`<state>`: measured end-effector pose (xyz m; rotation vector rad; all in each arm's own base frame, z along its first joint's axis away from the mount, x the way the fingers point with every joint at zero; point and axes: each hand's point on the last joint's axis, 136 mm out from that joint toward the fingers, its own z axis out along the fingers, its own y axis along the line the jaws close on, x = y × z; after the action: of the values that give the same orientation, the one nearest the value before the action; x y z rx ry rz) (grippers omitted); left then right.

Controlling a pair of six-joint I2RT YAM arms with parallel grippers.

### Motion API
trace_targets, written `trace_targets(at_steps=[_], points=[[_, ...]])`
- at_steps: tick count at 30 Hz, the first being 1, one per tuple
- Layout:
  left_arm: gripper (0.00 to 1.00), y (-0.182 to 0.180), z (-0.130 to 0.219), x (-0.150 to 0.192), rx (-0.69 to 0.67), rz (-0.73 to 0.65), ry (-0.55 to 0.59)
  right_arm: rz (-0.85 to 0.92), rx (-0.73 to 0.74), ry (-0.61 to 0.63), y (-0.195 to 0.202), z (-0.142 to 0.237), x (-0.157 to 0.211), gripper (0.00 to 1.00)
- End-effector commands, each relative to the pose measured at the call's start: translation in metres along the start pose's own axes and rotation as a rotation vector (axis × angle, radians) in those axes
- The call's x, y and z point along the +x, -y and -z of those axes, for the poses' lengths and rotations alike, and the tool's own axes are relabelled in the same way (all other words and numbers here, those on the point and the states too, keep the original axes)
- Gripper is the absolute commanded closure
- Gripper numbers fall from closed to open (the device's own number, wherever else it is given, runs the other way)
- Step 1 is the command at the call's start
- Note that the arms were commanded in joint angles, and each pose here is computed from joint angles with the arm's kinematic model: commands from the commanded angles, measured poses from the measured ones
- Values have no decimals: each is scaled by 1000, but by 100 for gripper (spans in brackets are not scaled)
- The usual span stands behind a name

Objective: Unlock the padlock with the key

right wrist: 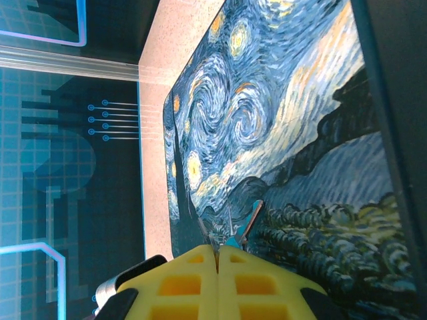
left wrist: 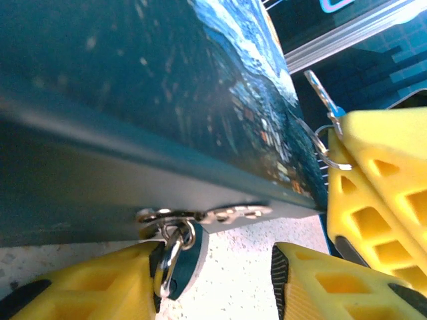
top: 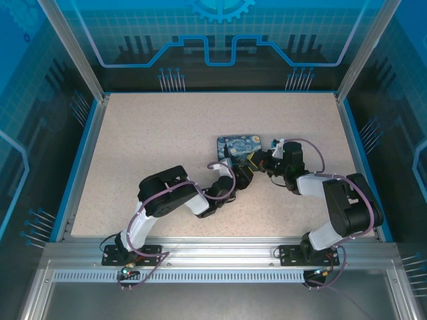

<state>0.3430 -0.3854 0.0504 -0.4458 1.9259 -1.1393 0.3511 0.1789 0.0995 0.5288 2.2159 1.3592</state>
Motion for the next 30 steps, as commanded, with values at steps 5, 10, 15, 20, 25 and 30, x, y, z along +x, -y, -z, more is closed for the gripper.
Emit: trace_targets(at_steps=[5,10,15,20,25,30], points=[[57,-38,3,1,-235,-44,-24,-21,14,16,6,0,-6,100],[63,-47,5,0,-284,-41,-19,-23,15,14,7,-1,-6,100],[66,-48,4,-1,-273,-35,-8,-27,17,12,8,-1,-6,100],[74,-44,1,-2,-255,-38,0,-27,15,10,7,-2,-6,100],[82,-42,-2,-4,-227,-25,13,-29,15,10,7,-2,-6,100],[92,-42,-3,-3,-214,-13,12,-28,12,8,4,-1,-7,100]])
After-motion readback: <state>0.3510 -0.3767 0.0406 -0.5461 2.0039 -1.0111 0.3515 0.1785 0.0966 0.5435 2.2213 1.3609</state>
